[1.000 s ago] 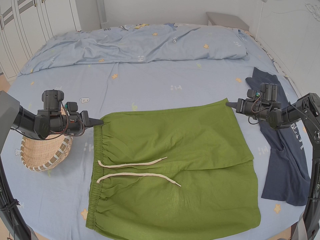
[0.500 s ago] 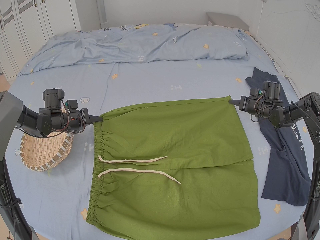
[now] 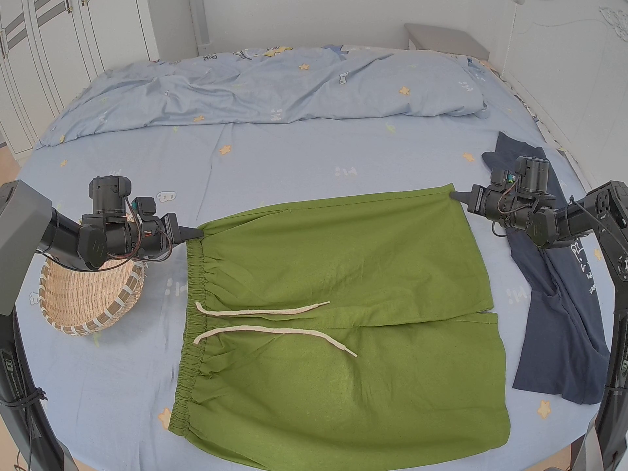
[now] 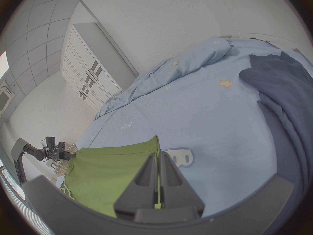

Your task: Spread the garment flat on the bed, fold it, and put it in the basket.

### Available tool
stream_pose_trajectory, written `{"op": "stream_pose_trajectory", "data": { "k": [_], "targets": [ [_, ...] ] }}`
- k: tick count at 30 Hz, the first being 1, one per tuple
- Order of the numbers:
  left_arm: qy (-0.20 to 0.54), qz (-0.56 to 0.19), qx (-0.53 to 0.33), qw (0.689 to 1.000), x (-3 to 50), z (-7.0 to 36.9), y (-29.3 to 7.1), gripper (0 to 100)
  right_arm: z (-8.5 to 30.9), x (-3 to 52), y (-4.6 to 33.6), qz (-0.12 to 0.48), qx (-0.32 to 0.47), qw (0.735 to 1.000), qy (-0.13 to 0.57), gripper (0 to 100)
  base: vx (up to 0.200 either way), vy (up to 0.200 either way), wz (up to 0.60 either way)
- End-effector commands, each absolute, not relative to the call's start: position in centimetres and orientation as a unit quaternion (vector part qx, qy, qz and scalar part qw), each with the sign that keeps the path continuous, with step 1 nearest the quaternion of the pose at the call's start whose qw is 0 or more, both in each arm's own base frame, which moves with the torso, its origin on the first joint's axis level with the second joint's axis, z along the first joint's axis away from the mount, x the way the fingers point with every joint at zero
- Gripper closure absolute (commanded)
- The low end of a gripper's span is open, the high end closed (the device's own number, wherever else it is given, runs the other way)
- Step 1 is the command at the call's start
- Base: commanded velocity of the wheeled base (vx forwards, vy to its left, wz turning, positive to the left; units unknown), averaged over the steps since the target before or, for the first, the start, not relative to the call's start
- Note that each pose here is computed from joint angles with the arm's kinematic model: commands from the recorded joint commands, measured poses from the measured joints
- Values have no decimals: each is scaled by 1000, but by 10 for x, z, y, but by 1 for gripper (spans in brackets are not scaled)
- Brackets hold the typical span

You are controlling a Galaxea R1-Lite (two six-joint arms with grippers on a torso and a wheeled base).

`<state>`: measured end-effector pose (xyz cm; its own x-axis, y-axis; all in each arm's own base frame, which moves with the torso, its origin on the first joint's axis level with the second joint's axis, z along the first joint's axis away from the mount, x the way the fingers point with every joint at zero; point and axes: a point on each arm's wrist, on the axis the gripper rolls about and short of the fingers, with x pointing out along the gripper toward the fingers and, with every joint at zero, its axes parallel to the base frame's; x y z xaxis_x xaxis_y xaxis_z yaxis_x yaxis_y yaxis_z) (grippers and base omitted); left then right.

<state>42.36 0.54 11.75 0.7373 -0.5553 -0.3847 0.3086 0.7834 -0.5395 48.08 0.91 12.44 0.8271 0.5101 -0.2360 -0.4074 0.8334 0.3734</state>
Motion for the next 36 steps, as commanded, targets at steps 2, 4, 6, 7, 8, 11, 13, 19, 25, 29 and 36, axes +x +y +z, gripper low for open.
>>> {"op": "stream_pose_trajectory", "data": {
  "k": [2,4,6,7,8,11,13,19,25,29,36],
  "targets": [
    [276,-241,-227,903,423,116,3,0,124,481,11,245,155,943,164,0,0,0,0],
    [275,-241,-226,903,423,116,3,0,124,481,12,246,155,943,164,0,0,0,0],
    [275,-241,-226,903,422,117,3,0,124,481,12,246,155,943,164,0,0,0,0],
    [275,-241,-226,903,422,118,3,0,125,481,12,245,154,943,164,0,0,0,0],
    [275,-241,-226,903,422,118,3,0,125,481,11,245,155,943,164,0,0,0,0],
    [277,-241,-226,902,419,118,2,0,129,479,9,244,155,944,160,0,0,0,0],
    [277,-241,-225,902,416,119,1,0,132,477,9,244,154,944,158,0,0,0,0],
    [238,-234,-210,919,356,175,-6,0,154,446,3,238,155,946,157,0,0,0,0],
    [278,-227,-244,901,281,170,-12,0,180,388,-11,224,161,948,160,0,0,0,0],
    [340,-211,-262,878,227,136,-10,0,160,340,-11,213,171,939,209,0,0,0,0],
    [403,-200,-274,850,162,96,-13,0,123,277,-18,191,174,935,242,0,0,0,0]
  ]
}}
